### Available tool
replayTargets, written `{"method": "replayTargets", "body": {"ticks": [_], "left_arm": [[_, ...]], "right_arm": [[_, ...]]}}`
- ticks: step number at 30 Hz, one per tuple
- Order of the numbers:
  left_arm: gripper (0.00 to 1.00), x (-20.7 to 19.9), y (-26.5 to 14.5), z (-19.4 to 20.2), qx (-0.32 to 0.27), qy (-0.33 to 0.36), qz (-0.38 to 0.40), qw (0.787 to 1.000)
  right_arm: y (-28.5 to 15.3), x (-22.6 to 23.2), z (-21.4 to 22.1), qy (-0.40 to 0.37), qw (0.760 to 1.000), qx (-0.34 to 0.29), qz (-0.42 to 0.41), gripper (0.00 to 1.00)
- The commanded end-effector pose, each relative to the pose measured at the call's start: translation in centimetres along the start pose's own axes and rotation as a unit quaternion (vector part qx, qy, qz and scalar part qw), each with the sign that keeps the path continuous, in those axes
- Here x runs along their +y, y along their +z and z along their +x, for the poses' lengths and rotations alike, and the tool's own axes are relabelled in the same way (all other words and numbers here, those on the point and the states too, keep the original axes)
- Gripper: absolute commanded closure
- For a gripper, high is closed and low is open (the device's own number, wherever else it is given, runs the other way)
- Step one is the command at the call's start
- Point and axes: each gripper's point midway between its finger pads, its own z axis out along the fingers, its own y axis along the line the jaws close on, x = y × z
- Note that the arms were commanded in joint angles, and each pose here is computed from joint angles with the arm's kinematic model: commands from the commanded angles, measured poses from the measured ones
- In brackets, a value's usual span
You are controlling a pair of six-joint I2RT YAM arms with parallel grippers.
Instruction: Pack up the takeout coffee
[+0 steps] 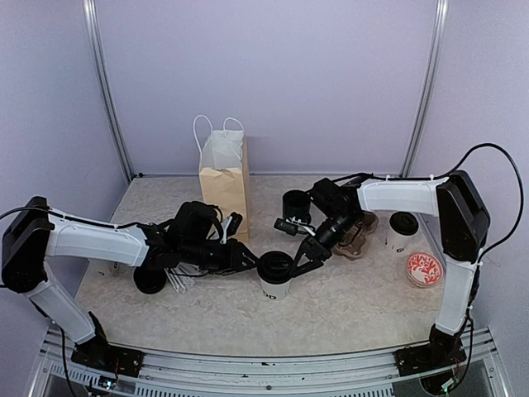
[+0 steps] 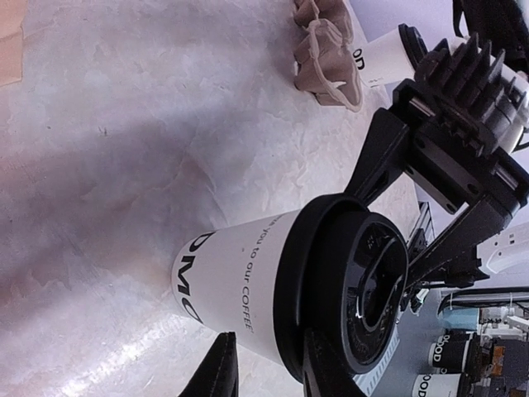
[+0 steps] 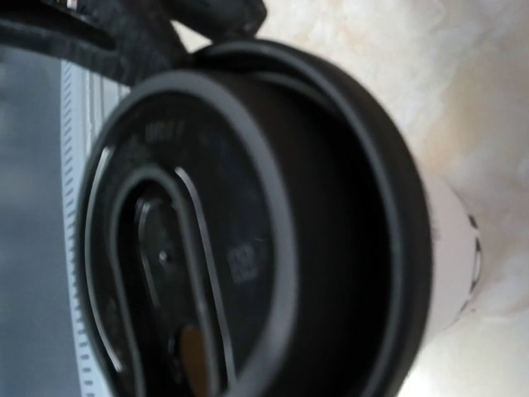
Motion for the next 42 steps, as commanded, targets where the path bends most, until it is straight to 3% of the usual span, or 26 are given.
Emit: {"method": "replayTargets", "body": {"ticks": [1,5,8,15,29,35,42], "left_arm": [[0.73,8.5,0.6,6.1,0.099,-0.048,-0.154,0.982],[0.76,8.7,1.0,6.2,0.11,-0.057,-0.153,0.98],[0.74,7.2,2.0,5.5,0.105,-0.021,-0.145,0.984],[0.7,2.5,3.9,0.6,0.049,0.04,-0.11,0.992],[0.67,1.1,9.4,-7.4,-0.008,0.063,-0.082,0.995],[0.63,1.3,9.8,-7.7,-0.01,0.061,-0.084,0.995],[0.55,-0.9,8.1,-7.9,-0.026,0.076,-0.08,0.994]], "right_arm": [[0.9,-4.9,1.1,0.022,0.996,0.029,0.083,0.49],[0.6,-5.8,1.0,0.03,0.994,0.032,0.105,0.5],[0.4,-5.8,0.7,0.025,0.994,0.029,0.103,0.5],[-2.3,-7.0,-0.5,0.023,0.991,-0.001,0.129,0.51],[-9.2,-13.7,-2.2,0.059,0.978,-0.082,0.185,0.52],[-10.8,-15.4,-3.1,0.054,0.971,-0.101,0.211,0.52],[-12.3,-13.2,-4.7,0.032,0.971,-0.12,0.202,0.49]]}}
